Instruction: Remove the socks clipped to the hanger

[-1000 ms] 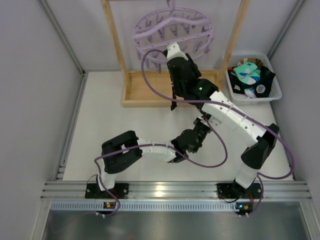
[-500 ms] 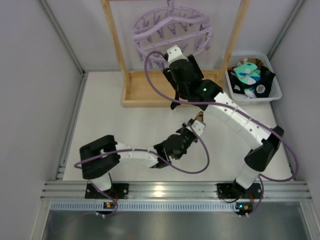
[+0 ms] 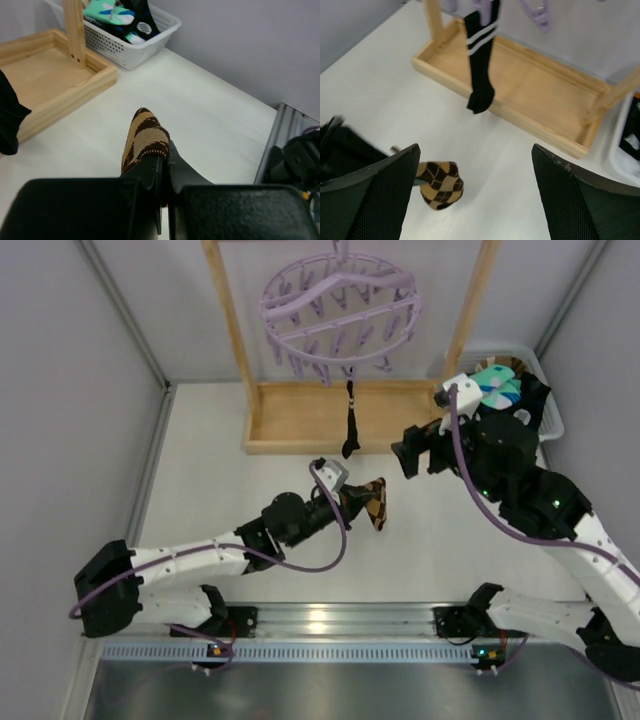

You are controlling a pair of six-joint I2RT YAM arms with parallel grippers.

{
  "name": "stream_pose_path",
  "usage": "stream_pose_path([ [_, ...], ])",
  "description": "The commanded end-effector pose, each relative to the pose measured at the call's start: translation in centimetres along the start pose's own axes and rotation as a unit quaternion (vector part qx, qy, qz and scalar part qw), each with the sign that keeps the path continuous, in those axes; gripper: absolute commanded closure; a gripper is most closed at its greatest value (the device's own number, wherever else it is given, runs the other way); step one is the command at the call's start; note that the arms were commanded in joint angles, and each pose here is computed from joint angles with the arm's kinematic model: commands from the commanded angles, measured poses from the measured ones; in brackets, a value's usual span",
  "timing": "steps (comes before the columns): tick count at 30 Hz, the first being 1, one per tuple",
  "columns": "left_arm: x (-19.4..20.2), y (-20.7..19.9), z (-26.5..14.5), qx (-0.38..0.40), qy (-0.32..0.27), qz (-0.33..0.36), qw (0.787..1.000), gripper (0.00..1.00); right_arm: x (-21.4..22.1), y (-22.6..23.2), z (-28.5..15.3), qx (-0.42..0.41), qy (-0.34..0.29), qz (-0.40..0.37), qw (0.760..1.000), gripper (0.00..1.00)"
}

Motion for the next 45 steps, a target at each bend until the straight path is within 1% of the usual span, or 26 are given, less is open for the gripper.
stream_pose_path([
  [1, -0.4, 0.3, -2.1, 0.118, 0.021, -0.074, 0.99, 1.0, 4.0, 0.9, -1.1, -0.166, 0.07, -0.01, 0.984, 0.1],
  [3, -1.2, 0.6, -3.2, 0.185, 0.014, -0.101, 0.977, 1.0, 5.6, 1.3, -1.2, -0.229, 0.1, -0.035, 0.968, 0.09],
  [4, -1.3, 1.6, -3.4, 0.187, 0.013, -0.105, 0.977, 1.0, 6.8, 1.4, -1.3, -0.266, 0.122, -0.047, 0.955, 0.09],
  [6, -1.5, 1.7, -4.0, 0.239, 0.015, -0.111, 0.965, 1.0, 7.8, 1.6, -1.3, -0.296, 0.136, -0.057, 0.944, 0.09],
  [10, -1.6, 2.6, -4.6, 0.278, 0.019, -0.112, 0.954, 1.0, 9.1, 1.7, -0.3, -0.327, 0.146, -0.082, 0.93, 0.09],
  [14, -2.2, 2.6, -5.2, 0.307, 0.006, -0.091, 0.947, 1.0, 9.9, 1.6, 1.1, -0.315, 0.16, -0.086, 0.931, 0.08],
  [16, -2.8, 2.4, -5.7, 0.323, -0.005, -0.08, 0.943, 1.0, 10.5, 2.1, 1.7, -0.343, 0.177, -0.088, 0.918, 0.09],
  [19, -3.5, 2.4, -6.1, 0.326, -0.017, -0.075, 0.942, 1.0, 11.2, 2.6, 2.5, -0.375, 0.193, -0.083, 0.903, 0.16],
  [20, -3.7, 2.4, -6.2, 0.329, -0.019, -0.073, 0.941, 1.0, 11.3, 2.8, 2.6, -0.385, 0.196, -0.082, 0.898, 0.22],
  [22, -4.0, 2.3, -6.2, 0.328, -0.022, -0.074, 0.942, 1.0, 11.6, 3.3, 2.6, -0.43, 0.198, -0.08, 0.877, 0.27],
  [23, -4.0, 2.4, -6.2, 0.327, -0.023, -0.073, 0.942, 1.0, 11.5, 3.4, 2.6, -0.438, 0.196, -0.078, 0.874, 0.4],
  [25, -4.2, 2.4, -6.1, 0.325, -0.024, -0.076, 0.943, 1.0, 11.3, 3.6, 2.4, -0.45, 0.183, -0.082, 0.87, 0.48],
  [28, -4.2, 2.5, -5.9, 0.313, -0.024, -0.078, 0.946, 1.0, 10.6, 3.6, 2.0, -0.448, 0.149, -0.084, 0.877, 0.89],
  [29, -4.2, 2.6, -5.8, 0.305, -0.024, -0.079, 0.949, 1.0, 10.5, 3.5, 1.9, -0.438, 0.143, -0.083, 0.884, 1.0],
  [30, -4.3, 2.8, -5.6, 0.29, -0.027, -0.08, 0.953, 0.98, 10.3, 3.2, 2.1, -0.411, 0.135, -0.082, 0.898, 1.0],
  [31, -4.3, 3.0, -5.5, 0.279, -0.027, -0.085, 0.956, 0.93, 10.2, 2.9, 1.9, -0.395, 0.128, -0.082, 0.906, 1.0],
  [32, -4.4, 3.2, -5.5, 0.265, -0.029, -0.089, 0.96, 0.69, 10.1, 2.7, 2.0, -0.376, 0.124, -0.081, 0.915, 1.0],
  [34, -4.6, 4.0, -5.3, 0.216, -0.034, -0.095, 0.971, 0.28, 9.9, 2.1, 2.4, -0.331, 0.125, -0.07, 0.933, 1.0],
  [35, -4.9, 4.3, -5.4, 0.195, -0.039, -0.094, 0.975, 0.02, 10.0, 1.6, 2.5, -0.307, 0.134, -0.065, 0.94, 1.0],
  [36, -5.2, 4.6, -5.3, 0.176, -0.042, -0.094, 0.979, 0.02, 9.9, 0.8, 2.9, -0.255, 0.135, -0.059, 0.956, 1.0],
  [38, -5.5, 5.7, -5.4, 0.095, -0.027, -0.103, 0.99, 0.02, 9.5, -0.3, 3.2, -0.191, 0.138, -0.046, 0.971, 1.0],
  [40, -6.1, 6.5, -5.6, 0.033, -0.014, -0.106, 0.994, 0.02, 8.6, -2.3, 3.3, -0.091, 0.134, -0.013, 0.987, 1.0],
  [41, -5.2, 7.3, -5.8, -0.03, 0.022, -0.114, 0.993, 0.02, 8.1, -3.3, 3.3, -0.051, 0.126, 0.0, 0.991, 1.0],
  [42, -5.0, 7.7, -6.0, -0.061, 0.035, -0.115, 0.991, 0.02, 7.5, -5.6, 3.2, 0.05, 0.108, 0.048, 0.992, 1.0],
  [44, -4.7, 8.4, -6.8, -0.119, 0.062, -0.115, 0.984, 0.02, 6.1, -8.1, 2.9, 0.152, 0.068, 0.074, 0.983, 1.0],
  [45, -4.8, 8.5, -7.0, -0.129, 0.062, -0.114, 0.983, 0.02, 5.5, -10.2, 2.5, 0.237, 0.038, 0.082, 0.967, 1.0],
])
Point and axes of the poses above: each gripper's point midway between its finger pads, its own z axis out along the fingers, its own y axis along the line the jaws close on, x = y × z, the point moved 10 cm from there along -z, back along the fingers, and after that the axes turned 14 degrees about z, right-handed, at the moved point
